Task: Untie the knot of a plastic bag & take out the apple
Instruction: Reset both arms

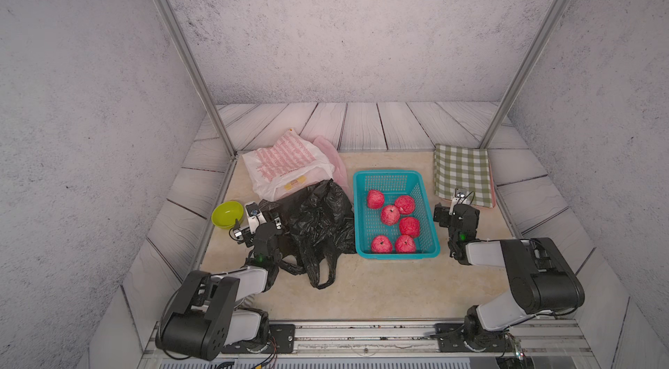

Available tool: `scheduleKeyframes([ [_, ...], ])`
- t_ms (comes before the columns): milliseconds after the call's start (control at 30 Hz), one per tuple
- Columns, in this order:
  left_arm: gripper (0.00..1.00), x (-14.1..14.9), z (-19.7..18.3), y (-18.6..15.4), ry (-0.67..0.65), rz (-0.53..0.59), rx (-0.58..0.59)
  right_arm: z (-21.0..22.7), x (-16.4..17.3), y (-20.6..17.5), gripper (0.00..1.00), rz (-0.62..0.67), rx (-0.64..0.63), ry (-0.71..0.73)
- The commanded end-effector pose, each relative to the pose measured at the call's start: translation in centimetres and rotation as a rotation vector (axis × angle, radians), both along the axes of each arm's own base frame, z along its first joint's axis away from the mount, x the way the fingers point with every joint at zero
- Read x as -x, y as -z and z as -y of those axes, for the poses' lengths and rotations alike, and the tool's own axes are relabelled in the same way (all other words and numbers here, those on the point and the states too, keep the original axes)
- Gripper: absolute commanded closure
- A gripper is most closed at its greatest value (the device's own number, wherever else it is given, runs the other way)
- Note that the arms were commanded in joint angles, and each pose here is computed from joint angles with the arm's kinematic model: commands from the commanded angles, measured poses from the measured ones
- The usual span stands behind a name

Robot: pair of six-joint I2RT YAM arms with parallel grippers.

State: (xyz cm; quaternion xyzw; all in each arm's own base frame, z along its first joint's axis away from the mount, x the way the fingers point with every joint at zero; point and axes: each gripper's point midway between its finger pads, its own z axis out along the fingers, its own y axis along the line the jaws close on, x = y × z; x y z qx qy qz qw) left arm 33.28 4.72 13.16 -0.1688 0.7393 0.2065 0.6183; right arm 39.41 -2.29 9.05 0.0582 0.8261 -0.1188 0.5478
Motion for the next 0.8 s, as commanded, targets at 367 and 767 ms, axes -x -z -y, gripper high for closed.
scheduleKeyframes([
  [367,0.01,-0.6,-2.4,-1.1,-0.236,-0.010,-0.036,-0.1,-0.1,-0.2,0.01,0.005,-0.014,0.001],
  [767,0.01,9.8,-6.8,-3.0,-0.775,0.267,-0.003,-0.1,-0.1,-0.2,0.01,0.006,-0.014,0.001],
])
